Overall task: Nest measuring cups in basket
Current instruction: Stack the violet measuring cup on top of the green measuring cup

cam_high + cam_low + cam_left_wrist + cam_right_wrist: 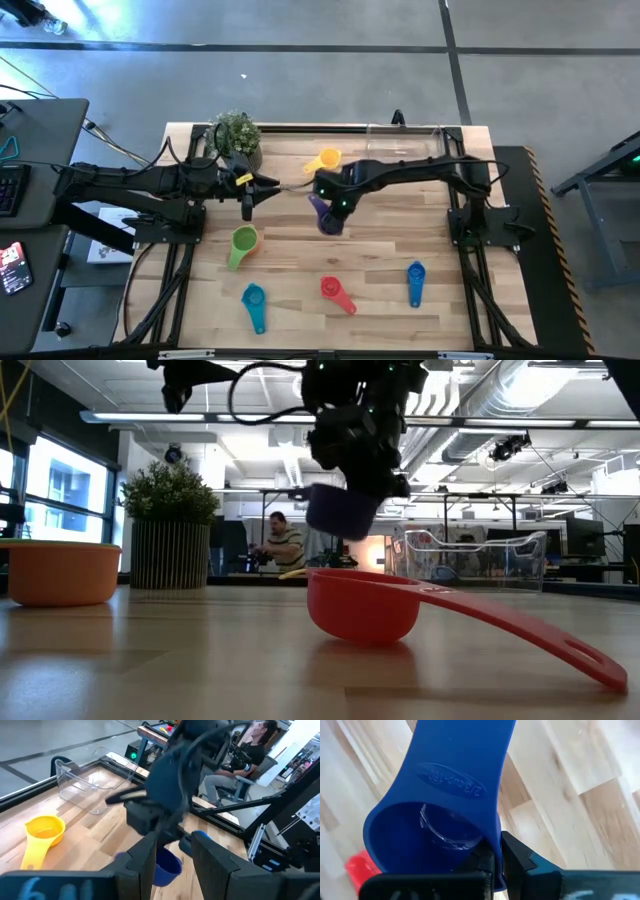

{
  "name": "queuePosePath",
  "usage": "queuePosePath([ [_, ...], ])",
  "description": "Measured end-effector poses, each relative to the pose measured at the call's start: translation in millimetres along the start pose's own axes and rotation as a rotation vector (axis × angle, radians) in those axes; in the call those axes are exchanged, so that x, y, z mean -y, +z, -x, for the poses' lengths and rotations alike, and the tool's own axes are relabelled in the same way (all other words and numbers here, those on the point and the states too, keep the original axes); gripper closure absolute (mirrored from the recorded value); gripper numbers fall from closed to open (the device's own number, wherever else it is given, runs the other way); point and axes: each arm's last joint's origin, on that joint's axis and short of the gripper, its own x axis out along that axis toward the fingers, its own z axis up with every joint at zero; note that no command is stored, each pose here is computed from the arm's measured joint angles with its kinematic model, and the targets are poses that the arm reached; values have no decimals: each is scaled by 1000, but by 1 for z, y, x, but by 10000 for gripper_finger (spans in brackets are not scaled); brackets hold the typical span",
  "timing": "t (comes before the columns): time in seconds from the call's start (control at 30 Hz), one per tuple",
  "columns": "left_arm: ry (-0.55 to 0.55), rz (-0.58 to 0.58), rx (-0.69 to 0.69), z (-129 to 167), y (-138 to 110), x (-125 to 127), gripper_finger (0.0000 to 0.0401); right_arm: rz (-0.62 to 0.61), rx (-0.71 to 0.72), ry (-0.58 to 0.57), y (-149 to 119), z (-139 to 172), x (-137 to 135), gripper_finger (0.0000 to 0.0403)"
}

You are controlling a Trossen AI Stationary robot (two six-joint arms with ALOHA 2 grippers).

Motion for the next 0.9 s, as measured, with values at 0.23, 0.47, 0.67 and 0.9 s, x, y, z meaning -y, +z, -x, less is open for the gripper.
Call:
queuePosePath([
  [0.23,0,-7,1,0,0,0,286,23,-72,-53,-3,-26,-1,394],
  [0.47,0,-8,1,0,0,0,286,12,-108,-86,-2,-45,3,394],
  [0.67,0,-8,1,0,0,0,286,3,-132,-98,-2,-54,5,394],
  [0.9,0,-8,1,0,0,0,286,-9,-131,-96,0,-54,9,394],
])
